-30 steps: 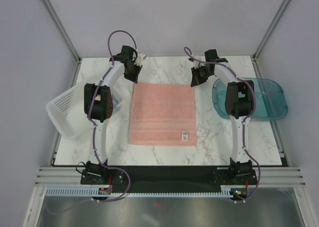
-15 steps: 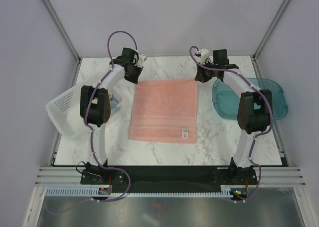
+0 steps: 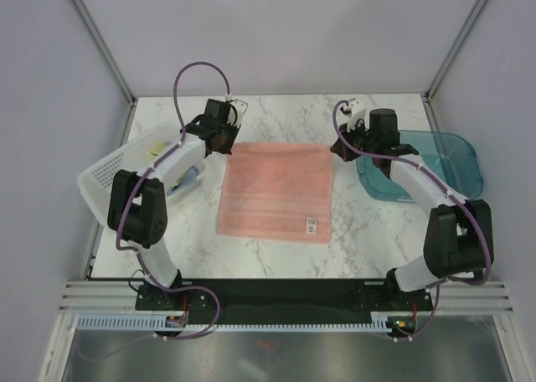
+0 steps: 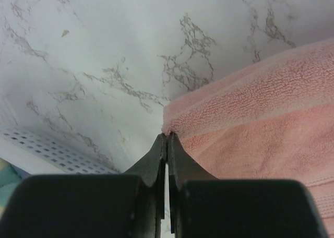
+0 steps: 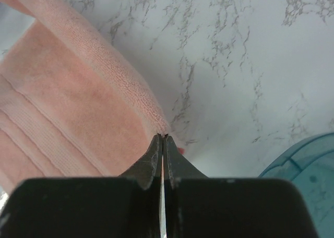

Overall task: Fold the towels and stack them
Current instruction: Fold the towel

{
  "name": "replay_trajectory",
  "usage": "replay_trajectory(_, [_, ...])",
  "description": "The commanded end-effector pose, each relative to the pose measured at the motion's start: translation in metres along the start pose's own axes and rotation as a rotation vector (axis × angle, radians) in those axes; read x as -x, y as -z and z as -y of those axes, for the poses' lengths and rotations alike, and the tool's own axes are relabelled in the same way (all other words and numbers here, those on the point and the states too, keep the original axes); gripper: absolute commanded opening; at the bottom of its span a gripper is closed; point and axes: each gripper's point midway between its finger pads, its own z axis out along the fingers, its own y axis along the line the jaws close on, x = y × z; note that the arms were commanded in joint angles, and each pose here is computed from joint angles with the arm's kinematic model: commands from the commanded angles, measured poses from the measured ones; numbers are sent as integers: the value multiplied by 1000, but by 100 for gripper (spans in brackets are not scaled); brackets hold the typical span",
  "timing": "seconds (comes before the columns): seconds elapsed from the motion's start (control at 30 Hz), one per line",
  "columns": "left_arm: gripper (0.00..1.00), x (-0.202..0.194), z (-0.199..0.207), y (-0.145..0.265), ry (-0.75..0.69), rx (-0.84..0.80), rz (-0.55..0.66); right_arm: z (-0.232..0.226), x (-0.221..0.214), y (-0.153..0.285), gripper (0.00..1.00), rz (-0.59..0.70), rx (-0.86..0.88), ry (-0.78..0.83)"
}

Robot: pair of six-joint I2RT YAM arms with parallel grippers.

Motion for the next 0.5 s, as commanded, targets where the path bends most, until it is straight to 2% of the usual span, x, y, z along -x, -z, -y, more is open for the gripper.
replay_trajectory(0.0, [2,7,-10,24,100,58,71,-15,7,15,0,70,-15,-63])
replay_trajectory(0.07, [2,8,-8,40,113,56,99,-20,2,25,0,81,-31,-82])
replay_trajectory(0.1, [2,-4,-7,39,110,63,77,-22,-15,27,0,57,-37,-93])
replay_trajectory(0.27, [2,-29,-3,59,105,71,70,-42,-25,42,0,70,-55,-186])
replay_trajectory(0.33, [2,-27,-1,72,109,68,100,-46,-43,43,0,33,-75,-223])
replay_trajectory(0.47, [2,-47,15,83,74,51,81,-49,-69,57,0,-10,-156,-270])
